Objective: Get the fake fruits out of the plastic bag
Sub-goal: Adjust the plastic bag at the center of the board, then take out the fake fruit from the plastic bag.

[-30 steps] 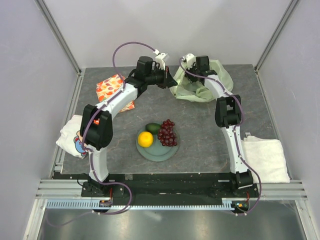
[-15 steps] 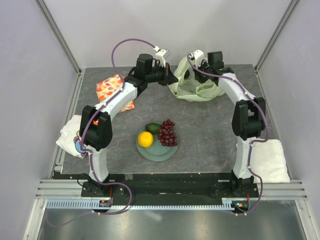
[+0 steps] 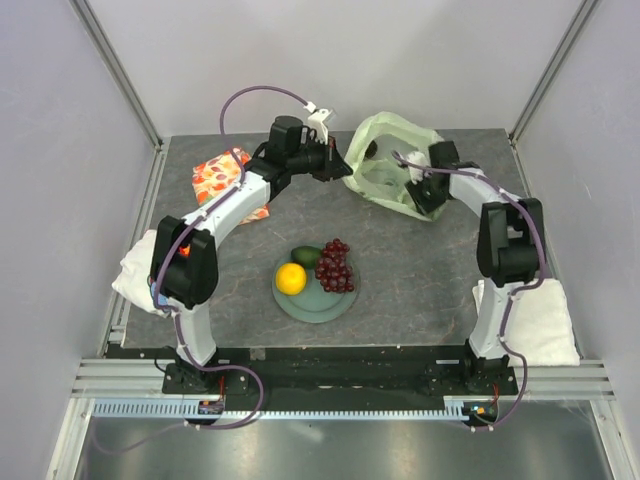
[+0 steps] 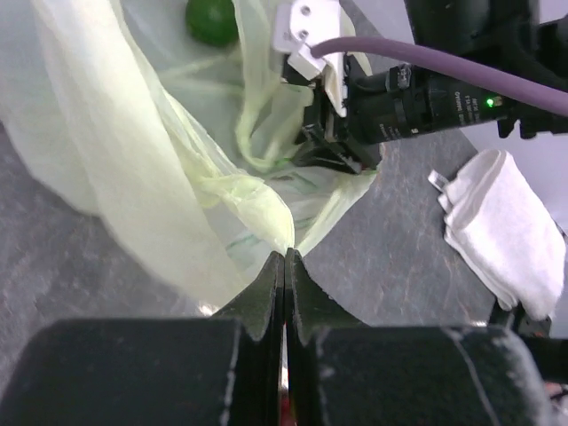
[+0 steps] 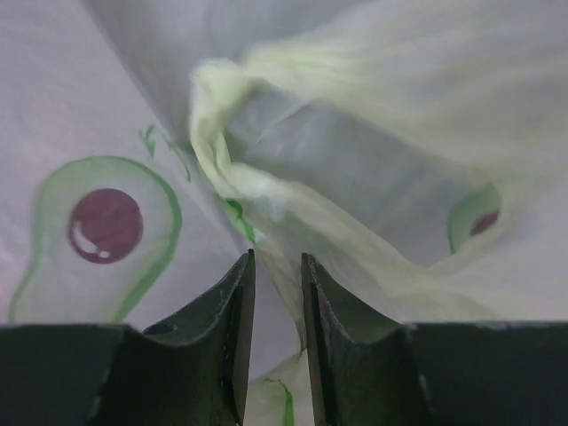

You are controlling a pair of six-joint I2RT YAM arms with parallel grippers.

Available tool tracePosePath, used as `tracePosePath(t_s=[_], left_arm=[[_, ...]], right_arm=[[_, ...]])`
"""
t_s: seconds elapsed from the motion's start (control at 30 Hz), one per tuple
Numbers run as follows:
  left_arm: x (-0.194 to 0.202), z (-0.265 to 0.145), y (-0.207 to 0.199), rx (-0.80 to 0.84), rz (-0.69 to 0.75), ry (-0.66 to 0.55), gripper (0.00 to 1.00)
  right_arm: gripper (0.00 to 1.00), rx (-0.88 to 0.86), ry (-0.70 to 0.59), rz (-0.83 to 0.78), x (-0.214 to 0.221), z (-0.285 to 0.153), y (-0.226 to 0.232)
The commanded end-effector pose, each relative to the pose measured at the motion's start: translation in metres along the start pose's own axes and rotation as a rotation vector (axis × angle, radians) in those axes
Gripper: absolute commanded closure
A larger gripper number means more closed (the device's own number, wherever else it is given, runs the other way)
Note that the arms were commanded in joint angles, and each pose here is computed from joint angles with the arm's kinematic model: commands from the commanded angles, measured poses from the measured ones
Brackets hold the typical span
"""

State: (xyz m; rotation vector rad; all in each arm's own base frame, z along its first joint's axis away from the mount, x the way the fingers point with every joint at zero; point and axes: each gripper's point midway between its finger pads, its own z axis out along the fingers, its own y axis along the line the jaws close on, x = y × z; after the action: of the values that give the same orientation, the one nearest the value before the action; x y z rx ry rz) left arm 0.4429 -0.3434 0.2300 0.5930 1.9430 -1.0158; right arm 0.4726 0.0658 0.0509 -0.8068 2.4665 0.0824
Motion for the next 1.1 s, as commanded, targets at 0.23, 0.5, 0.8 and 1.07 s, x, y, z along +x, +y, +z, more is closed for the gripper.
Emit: tracePosePath(t_s=[0.23,0.5,0.8,1.07], left_arm=[[0.012,-0.051,-0.040,0.030,-0.028,0.011,0.98],[0.025,-0.028,-0.045,0.071,-0.005,0.044,0.98],[0.045,-0.017,-0.052,0.077,0.046,0.076,0.98],[0.039,-0.007,-0.051,0.085,0.047,0.075,0.98]], right_arm=[[0.55,0.035,-0.040,-0.117,0.021,-0.151,0.003],[0.53,-0.221,-0.103,-0.119,-0.030,-0.102,0.052],[0.53,-0.211,-0.064,-0.050,-0.022,-0.076,0.059],[0.33,-0.089,0.015,0.011,-0.015,-0.037,0.030]])
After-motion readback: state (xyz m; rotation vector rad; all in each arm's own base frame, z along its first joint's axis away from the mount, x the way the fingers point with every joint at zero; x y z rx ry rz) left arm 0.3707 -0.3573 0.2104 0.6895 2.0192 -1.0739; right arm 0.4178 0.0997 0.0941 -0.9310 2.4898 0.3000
